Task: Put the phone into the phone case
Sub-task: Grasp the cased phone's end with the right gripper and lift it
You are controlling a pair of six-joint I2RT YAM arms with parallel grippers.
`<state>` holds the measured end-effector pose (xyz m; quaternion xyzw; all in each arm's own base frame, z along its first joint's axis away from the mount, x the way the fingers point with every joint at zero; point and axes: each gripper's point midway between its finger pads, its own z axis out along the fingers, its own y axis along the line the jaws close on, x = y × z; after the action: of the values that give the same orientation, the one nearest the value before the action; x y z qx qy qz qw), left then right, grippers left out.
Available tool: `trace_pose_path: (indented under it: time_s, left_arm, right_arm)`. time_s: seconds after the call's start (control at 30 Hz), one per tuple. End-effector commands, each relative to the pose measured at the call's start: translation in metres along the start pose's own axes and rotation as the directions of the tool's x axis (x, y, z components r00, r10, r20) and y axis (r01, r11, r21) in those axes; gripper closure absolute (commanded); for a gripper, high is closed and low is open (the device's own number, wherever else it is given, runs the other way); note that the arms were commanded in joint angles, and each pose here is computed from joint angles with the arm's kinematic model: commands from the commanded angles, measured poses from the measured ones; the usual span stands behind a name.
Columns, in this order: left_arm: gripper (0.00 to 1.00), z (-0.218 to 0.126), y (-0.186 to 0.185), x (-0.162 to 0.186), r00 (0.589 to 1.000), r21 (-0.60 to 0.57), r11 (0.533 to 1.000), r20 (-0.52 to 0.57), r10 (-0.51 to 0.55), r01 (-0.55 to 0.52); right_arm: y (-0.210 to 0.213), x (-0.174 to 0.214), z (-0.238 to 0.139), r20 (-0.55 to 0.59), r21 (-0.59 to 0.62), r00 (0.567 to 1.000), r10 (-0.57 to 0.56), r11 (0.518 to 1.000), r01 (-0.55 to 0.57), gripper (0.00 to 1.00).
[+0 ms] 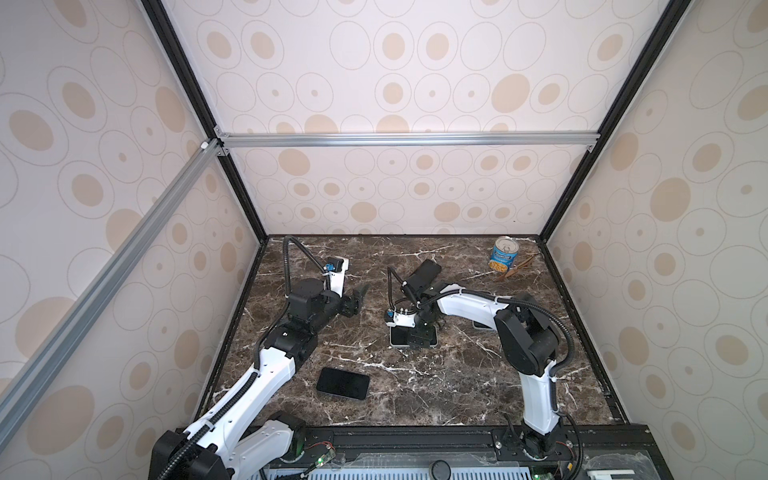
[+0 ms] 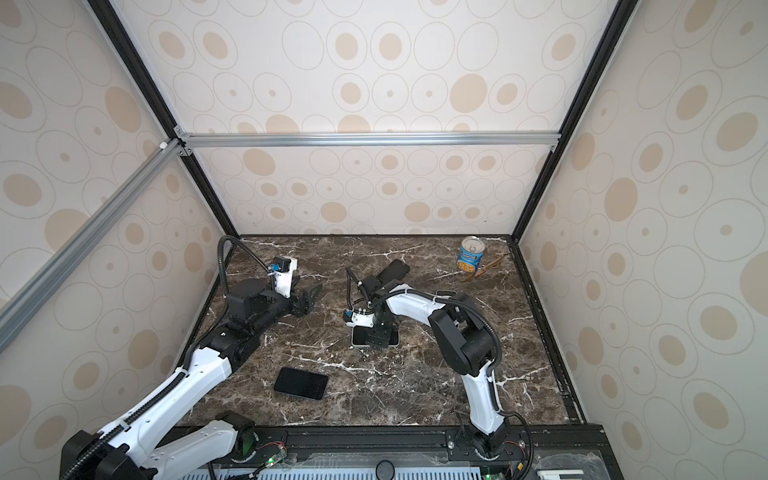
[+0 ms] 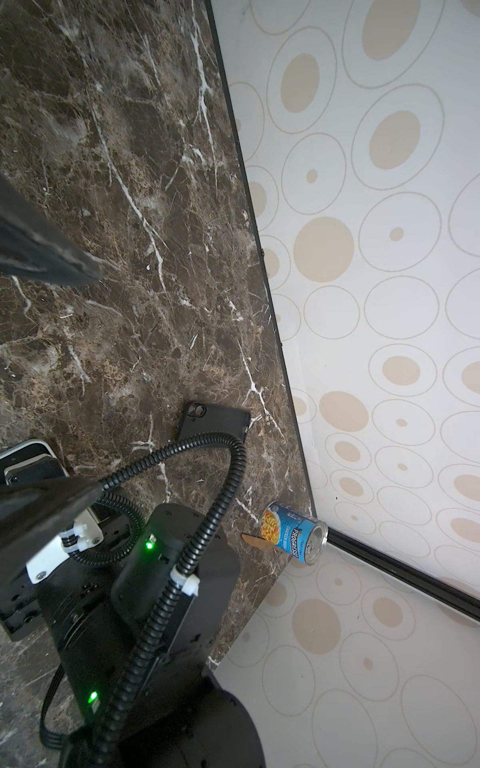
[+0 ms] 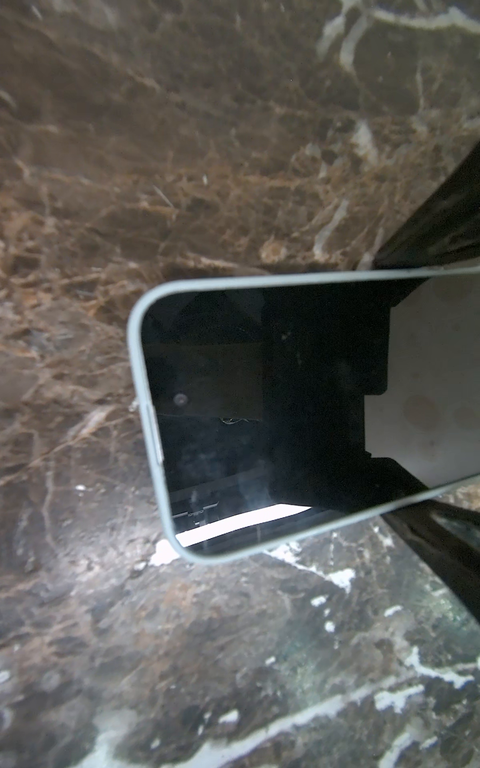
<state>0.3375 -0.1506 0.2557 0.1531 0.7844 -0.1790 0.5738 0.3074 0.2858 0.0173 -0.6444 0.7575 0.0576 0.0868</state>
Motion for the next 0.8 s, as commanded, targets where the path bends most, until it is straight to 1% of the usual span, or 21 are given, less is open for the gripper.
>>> trace_pose_path:
  time_s: [0.0,0.07,0.17,0.27,0.33,0.43,0.47,0.5,0.63,0.77]
  left_arm:
    - [0.27,-0.001,0.000,-0.009,0.999,0.010,1.000,0.033,-0.003,0.002]
    - [0.27,-0.002,0.001,-0.010,0.999,0.009,1.000,0.036,-0.003,0.003]
    - [0.27,-0.001,0.004,-0.009,0.999,-0.004,1.000,0.034,-0.007,0.007]
    - [0.27,-0.001,0.008,-0.008,0.999,-0.022,1.000,0.029,-0.013,0.014]
    - [0.27,-0.001,0.011,-0.007,0.999,-0.030,0.999,0.027,-0.017,0.018]
    - [0.27,-0.001,0.013,-0.007,0.999,-0.037,0.999,0.026,-0.026,0.027]
    - [0.27,-0.001,0.013,-0.007,0.999,-0.038,0.999,0.027,-0.029,0.030]
    - [0.27,-0.001,0.014,-0.008,0.999,-0.040,0.999,0.028,-0.031,0.032]
    - [0.27,0.000,0.017,-0.007,0.999,-0.046,0.998,0.027,-0.043,0.044]
    - [0.27,0.000,0.020,-0.007,0.998,-0.054,0.997,0.027,-0.051,0.053]
  right_arm:
    - [0.013,0.034,0.018,-0.136,-0.037,0.991,0.006,0.999,-0.011,0.17]
    - [0.013,0.035,0.020,-0.138,-0.035,0.990,0.025,0.999,-0.030,0.19]
    - [0.010,0.034,0.020,-0.135,-0.023,0.987,0.092,0.995,-0.096,0.22]
    - [0.002,0.038,0.021,-0.136,0.004,0.974,0.182,0.983,-0.183,0.24]
    - [-0.007,0.046,0.022,-0.137,0.035,0.954,0.268,0.963,-0.266,0.26]
    - [-0.024,0.061,0.022,-0.145,0.082,0.899,0.414,0.910,-0.406,0.30]
    - [-0.029,0.067,0.021,-0.149,0.101,0.881,0.449,0.893,-0.438,0.33]
    - [-0.034,0.074,0.022,-0.158,0.118,0.857,0.490,0.872,-0.476,0.33]
    - [-0.054,0.098,0.016,-0.163,0.197,0.752,0.639,0.767,-0.610,0.33]
    - [-0.065,0.114,0.010,-0.136,0.222,0.644,0.753,0.657,-0.721,0.33]
